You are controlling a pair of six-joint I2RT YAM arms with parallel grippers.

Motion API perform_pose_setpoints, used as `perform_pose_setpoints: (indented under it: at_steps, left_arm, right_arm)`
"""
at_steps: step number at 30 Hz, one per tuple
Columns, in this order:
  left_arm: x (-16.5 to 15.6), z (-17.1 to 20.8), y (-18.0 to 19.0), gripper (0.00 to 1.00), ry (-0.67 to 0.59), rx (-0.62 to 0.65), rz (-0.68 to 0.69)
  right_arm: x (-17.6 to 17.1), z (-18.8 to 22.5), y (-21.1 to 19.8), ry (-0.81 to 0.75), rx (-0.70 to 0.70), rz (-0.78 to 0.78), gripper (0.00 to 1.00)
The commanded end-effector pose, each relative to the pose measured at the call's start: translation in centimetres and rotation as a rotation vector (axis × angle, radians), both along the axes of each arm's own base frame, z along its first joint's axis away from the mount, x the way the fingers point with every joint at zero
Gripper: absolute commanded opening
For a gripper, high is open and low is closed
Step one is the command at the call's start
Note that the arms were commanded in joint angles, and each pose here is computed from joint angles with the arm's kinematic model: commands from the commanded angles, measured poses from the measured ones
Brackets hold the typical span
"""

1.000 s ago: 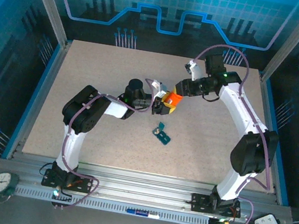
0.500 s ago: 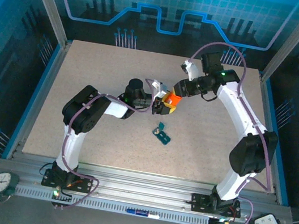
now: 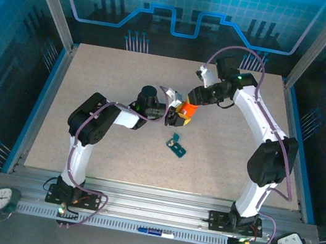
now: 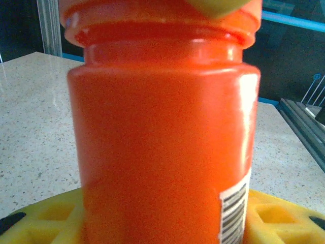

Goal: Sort the pills into containers

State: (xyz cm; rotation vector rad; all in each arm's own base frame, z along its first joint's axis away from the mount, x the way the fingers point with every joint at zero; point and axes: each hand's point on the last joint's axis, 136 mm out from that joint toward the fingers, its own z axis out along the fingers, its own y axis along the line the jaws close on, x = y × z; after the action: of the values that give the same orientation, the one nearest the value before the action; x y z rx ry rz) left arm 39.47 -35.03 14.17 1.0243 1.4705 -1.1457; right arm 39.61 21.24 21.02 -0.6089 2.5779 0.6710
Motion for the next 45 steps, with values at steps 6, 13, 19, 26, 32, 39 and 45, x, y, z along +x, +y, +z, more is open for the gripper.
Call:
perform_pose_setpoints:
  at_steps: [6, 13, 19, 26, 32, 39, 45]
  left_arm:
    - [0.2, 5.2, -0.2, 0.0, -0.186, -0.049, -0.004]
    - [-0.1, 4.5, -0.2, 0.0, -0.169, -0.044, -0.023]
    - [-0.1, 4.1, -0.2, 0.0, -0.162, -0.038, -0.029]
    - [-0.1, 4.2, -0.2, 0.0, -0.175, -0.036, -0.024]
    - [0.0, 3.7, 0.1, 0.0, -0.163, -0.013, -0.02]
    - [0.1, 3.6, 0.1, 0.0, -0.158, -0.01, -0.025]
    - [0.2, 3.5, 0.0, 0.0, -0.156, -0.008, -0.033]
  right_arm:
    - [0.0, -2.9, -0.5, 0.107, 0.06, -0.228, 0.33]
    - [0.7, 1.4, -0.6, -0.028, 0.038, -0.076, 0.31]
    - [0.6, 3.9, -1.5, -0.116, -0.02, 0.016, 0.29]
    - [0.7, 3.9, -1.9, -0.069, 0.025, -0.014, 0.29]
    - [1.6, 4.5, -4.0, -0.074, 0.06, -0.114, 0.29]
    - [1.3, 4.3, -3.3, -0.075, 0.123, -0.084, 0.3]
    - [0.9, 3.8, -1.9, -0.084, 0.077, -0.011, 0.31]
